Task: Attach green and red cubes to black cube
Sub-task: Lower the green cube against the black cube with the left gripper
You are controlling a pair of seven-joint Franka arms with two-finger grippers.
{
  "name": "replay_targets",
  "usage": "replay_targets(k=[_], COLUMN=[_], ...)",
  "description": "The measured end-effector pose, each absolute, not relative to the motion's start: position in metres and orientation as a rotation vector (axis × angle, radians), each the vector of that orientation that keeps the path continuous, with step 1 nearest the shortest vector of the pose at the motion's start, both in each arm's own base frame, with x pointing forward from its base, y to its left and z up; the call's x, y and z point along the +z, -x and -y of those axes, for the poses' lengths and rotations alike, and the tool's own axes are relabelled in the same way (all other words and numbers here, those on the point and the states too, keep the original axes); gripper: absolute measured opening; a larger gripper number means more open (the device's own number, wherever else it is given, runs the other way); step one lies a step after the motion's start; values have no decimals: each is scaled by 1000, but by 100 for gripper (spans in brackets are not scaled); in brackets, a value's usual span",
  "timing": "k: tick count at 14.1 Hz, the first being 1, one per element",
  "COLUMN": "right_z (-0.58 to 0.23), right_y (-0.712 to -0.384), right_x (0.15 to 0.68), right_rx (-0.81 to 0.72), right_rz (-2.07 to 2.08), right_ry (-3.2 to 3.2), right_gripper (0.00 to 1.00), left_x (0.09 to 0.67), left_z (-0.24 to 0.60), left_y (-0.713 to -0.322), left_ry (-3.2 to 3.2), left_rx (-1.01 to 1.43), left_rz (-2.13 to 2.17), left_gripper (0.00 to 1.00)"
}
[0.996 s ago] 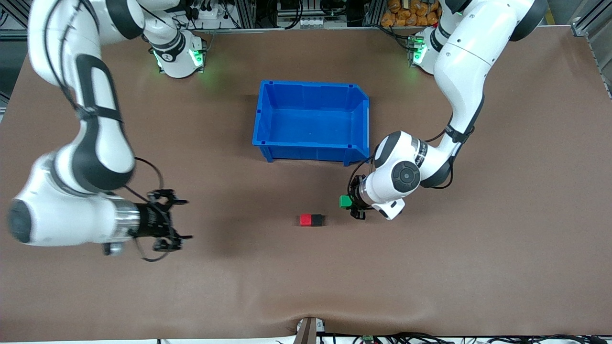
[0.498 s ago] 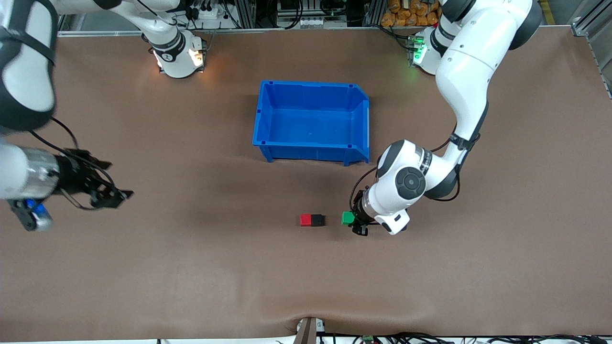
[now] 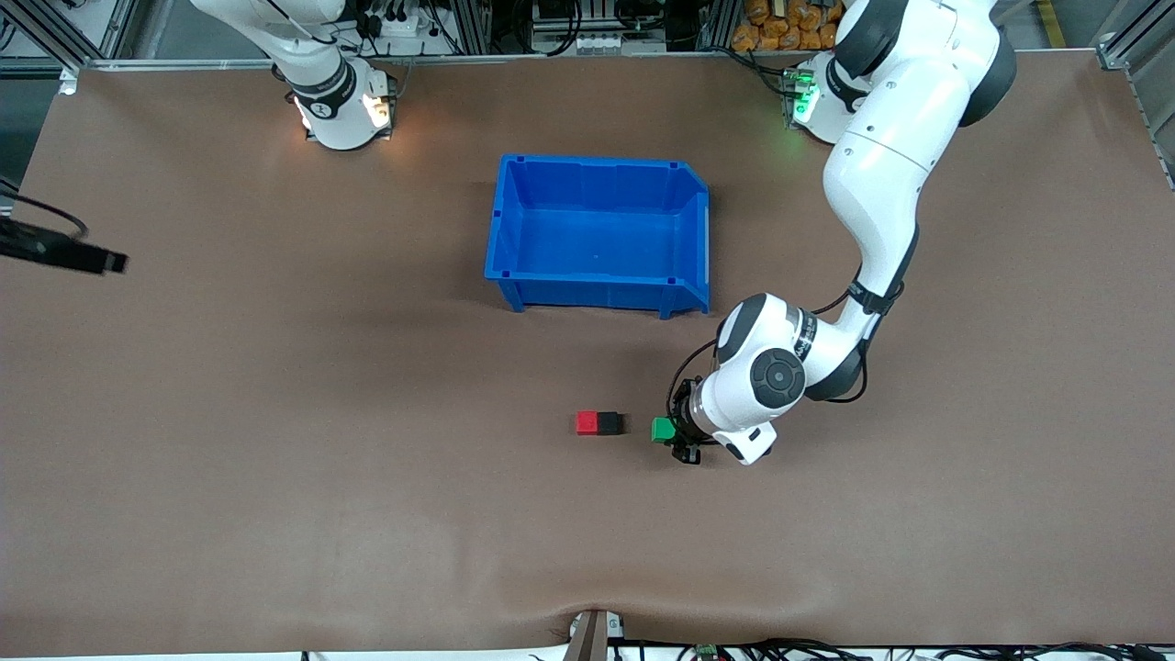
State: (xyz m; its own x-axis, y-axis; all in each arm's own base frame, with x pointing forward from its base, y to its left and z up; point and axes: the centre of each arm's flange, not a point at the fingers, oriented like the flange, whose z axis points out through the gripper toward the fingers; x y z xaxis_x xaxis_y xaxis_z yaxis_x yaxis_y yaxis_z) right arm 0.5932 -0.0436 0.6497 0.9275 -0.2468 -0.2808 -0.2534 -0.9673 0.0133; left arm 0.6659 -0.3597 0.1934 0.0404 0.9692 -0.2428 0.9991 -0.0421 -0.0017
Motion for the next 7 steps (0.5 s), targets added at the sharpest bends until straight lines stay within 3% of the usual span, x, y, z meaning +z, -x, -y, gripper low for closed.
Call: replay_targets(k=[7], right_z=[52], right_y=[-553], right_x=[635], right_rx=[287], right_rz=[-289], right_ry=[3092], right_gripper=[100], left_x=[180], left_z=[399], left_y=[-651], left_ry=[-1999], left_rx=[-263], left_rz=[-2149], left_gripper=[40])
